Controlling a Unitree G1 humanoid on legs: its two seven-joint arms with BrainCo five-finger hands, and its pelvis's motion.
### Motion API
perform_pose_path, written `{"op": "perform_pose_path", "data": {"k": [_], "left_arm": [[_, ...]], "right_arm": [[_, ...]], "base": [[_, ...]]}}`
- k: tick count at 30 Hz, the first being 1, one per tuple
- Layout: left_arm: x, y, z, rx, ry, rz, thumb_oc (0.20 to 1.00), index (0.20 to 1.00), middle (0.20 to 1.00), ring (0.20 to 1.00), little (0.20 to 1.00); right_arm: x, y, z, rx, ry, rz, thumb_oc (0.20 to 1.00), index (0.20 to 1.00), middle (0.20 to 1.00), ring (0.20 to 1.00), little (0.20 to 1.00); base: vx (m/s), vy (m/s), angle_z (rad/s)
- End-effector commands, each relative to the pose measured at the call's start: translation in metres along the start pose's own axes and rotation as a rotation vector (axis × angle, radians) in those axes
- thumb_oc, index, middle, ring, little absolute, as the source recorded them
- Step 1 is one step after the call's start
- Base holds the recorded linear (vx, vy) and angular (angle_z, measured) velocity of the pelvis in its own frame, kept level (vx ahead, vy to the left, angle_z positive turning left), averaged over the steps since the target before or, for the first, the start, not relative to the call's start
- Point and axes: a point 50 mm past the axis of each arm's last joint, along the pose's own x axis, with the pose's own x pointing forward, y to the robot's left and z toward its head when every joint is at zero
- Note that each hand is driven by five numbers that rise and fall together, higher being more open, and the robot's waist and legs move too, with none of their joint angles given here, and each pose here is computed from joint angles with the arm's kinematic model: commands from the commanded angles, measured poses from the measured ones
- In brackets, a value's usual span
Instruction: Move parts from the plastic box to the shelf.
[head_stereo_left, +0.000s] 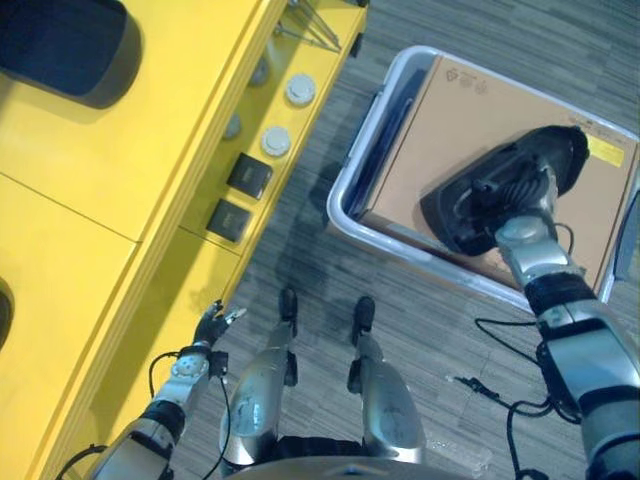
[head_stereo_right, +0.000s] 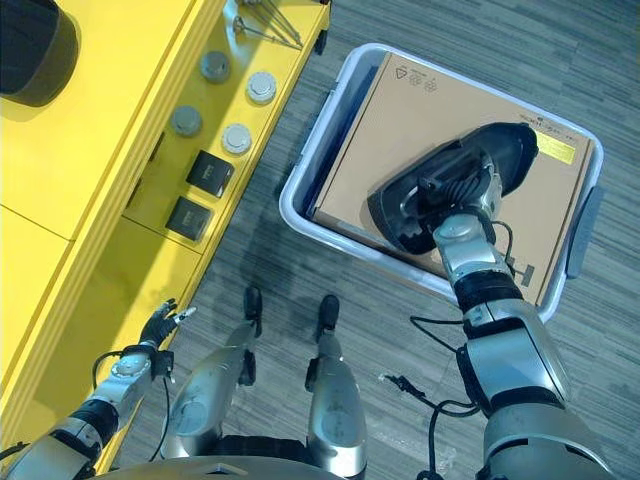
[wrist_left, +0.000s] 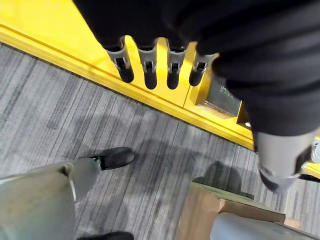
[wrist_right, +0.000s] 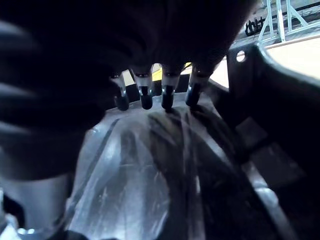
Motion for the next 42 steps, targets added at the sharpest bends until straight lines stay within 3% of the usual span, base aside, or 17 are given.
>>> {"op": "perform_pose_path", "data": {"k": [1, 6, 12, 16, 29, 36, 42], "left_arm": [[-0.005, -0.002, -0.012, 0.001, 0.014, -0.012, 1.000, 1.000, 1.000, 1.000, 1.000], [-0.007, 0.001, -0.017, -0.003, 0.039, 0.004, 1.000, 1.000, 1.000, 1.000, 1.000], [-0.010, 0.001, -0.024, -0.006, 0.065, 0.015, 1.000, 1.000, 1.000, 1.000, 1.000], [-0.012, -0.002, -0.028, -0.011, 0.086, 0.015, 1.000, 1.000, 1.000, 1.000, 1.000], [-0.018, -0.014, -0.039, -0.054, 0.102, 0.019, 1.000, 1.000, 1.000, 1.000, 1.000], [-0.018, -0.018, -0.041, -0.062, 0.119, 0.003, 1.000, 1.000, 1.000, 1.000, 1.000], [-0.017, -0.017, -0.039, -0.044, 0.116, -0.021, 1.000, 1.000, 1.000, 1.000, 1.000]], "right_arm": [[-0.004, -0.005, 0.006, -0.010, -0.170, -0.059, 1.000, 1.000, 1.000, 1.000, 1.000], [-0.014, -0.022, 0.046, 0.066, -0.450, -0.155, 1.000, 1.000, 1.000, 1.000, 1.000], [-0.023, -0.043, 0.066, 0.176, -0.563, -0.279, 1.000, 1.000, 1.000, 1.000, 1.000], [-0.025, -0.051, 0.056, 0.196, -0.479, -0.353, 1.000, 1.000, 1.000, 1.000, 1.000], [-0.043, -0.029, -0.010, 0.110, -0.214, -0.417, 1.000, 1.000, 1.000, 1.000, 1.000], [-0.046, -0.008, -0.034, 0.078, -0.100, -0.289, 1.000, 1.000, 1.000, 1.000, 1.000], [-0.032, 0.017, -0.057, -0.043, 0.121, -0.011, 1.000, 1.000, 1.000, 1.000, 1.000]], "base": [[0.00, 0.000, 0.00], [0.00, 0.000, 0.00], [0.00, 0.000, 0.00], [0.01, 0.008, -0.01], [0.01, 0.029, -0.06], [0.00, 0.009, 0.00], [0.00, -0.004, 0.04]]}}
